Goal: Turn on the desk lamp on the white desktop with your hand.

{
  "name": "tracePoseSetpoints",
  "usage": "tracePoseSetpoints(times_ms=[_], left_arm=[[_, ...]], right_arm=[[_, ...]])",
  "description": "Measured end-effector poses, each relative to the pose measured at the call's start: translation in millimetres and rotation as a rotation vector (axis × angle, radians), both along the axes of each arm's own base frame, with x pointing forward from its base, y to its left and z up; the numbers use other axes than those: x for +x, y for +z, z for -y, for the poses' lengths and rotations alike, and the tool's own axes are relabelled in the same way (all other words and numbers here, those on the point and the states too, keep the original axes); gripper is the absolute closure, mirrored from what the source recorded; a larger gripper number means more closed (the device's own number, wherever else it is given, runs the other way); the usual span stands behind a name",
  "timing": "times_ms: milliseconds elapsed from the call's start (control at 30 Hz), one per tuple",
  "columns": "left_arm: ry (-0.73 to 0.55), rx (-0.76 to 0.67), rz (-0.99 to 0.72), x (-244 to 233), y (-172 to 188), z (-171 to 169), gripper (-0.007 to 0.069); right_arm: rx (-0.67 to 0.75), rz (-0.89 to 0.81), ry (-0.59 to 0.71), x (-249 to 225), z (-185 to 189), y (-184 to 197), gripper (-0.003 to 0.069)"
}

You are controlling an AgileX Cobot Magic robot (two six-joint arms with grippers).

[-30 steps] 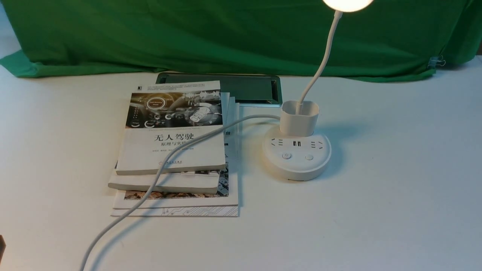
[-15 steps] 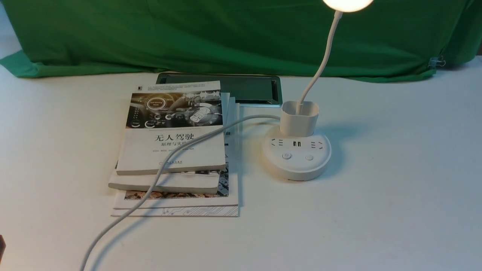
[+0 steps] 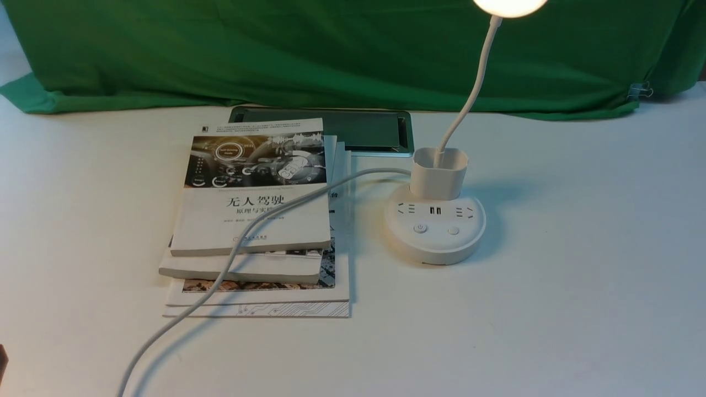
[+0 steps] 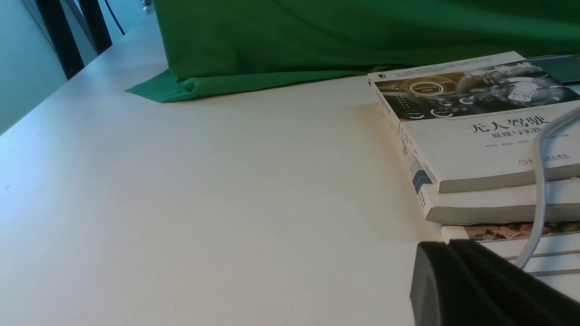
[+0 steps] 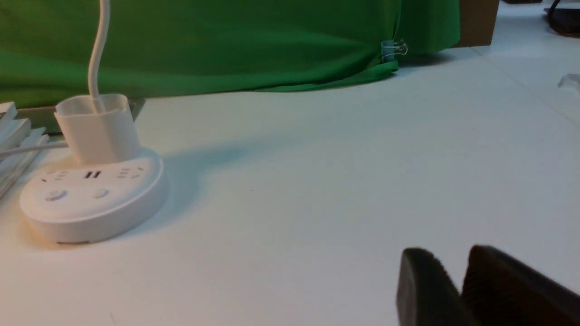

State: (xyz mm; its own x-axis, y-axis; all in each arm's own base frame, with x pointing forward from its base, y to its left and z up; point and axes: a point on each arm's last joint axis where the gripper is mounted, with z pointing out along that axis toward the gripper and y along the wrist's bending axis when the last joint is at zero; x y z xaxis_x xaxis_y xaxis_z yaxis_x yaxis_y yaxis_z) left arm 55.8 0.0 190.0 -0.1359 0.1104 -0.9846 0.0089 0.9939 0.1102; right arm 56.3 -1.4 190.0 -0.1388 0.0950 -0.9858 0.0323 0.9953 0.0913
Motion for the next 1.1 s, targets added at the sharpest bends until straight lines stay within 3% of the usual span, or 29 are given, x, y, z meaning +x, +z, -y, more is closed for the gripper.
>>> tracePoseSetpoints(times_ms=[1100], left_arm=[[0.000,0.000,0.000,0.0,0.0,0.0,0.0604]], right_arm=[[0.000,0.000,0.000,0.0,0.0,0.0,0.0422]])
